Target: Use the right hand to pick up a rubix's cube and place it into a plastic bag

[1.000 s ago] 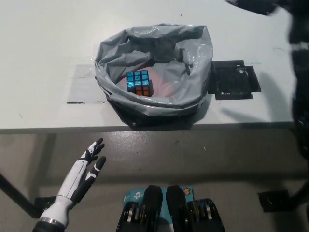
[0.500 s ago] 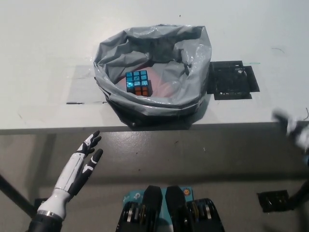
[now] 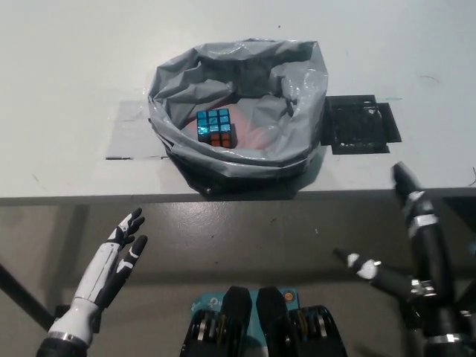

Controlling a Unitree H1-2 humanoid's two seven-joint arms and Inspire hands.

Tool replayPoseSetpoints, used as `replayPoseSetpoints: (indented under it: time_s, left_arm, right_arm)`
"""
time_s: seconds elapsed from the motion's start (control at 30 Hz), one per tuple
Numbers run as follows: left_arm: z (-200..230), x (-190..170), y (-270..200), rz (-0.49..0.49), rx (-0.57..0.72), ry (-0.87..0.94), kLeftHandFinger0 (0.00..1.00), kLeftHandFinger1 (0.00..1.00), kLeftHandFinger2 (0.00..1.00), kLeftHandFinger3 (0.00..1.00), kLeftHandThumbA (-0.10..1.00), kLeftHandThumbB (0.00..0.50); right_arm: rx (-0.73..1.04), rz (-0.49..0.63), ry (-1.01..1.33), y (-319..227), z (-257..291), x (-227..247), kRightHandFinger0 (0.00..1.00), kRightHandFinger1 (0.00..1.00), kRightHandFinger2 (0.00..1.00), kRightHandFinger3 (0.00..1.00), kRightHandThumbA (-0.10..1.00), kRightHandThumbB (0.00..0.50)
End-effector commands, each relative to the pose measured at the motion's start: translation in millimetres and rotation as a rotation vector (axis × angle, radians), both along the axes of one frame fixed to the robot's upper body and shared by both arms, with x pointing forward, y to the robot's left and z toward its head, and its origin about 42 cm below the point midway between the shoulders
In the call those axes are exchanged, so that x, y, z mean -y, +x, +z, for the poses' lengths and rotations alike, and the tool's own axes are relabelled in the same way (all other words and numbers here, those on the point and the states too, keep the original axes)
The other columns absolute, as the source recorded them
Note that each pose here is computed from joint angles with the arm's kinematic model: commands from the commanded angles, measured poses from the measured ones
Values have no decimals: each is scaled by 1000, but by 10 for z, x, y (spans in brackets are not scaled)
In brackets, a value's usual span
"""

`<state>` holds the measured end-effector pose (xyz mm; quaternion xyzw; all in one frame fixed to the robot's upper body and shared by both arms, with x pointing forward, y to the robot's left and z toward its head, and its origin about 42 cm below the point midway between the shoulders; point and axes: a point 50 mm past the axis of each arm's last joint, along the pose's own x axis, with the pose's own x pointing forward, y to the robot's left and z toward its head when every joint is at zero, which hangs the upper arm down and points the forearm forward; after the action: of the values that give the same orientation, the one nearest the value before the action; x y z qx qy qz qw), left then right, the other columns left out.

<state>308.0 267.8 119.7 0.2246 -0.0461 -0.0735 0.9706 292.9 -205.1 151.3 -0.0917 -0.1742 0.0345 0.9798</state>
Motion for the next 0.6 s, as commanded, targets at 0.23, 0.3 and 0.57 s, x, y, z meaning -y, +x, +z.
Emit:
replayPoseSetpoints:
  time_s: [0.23,0.3,0.57]
  left_arm:
    - [145,-6,44,-31,58,12,1000,1000,1000,1000,1000,127]
    - [137,-6,34,-29,54,5,1000,1000,1000,1000,1000,127]
    - [150,3,25,-34,55,17,1000,1000,1000,1000,1000,117]
  right_arm:
    - [-121,149,-50,202,-477,-31,1000,1000,1000,1000,870,142]
    - [-132,145,-72,204,-490,-30,1000,1000,1000,1000,880,171]
    - [-146,149,-108,181,-478,-41,1000,1000,1000,1000,851,200]
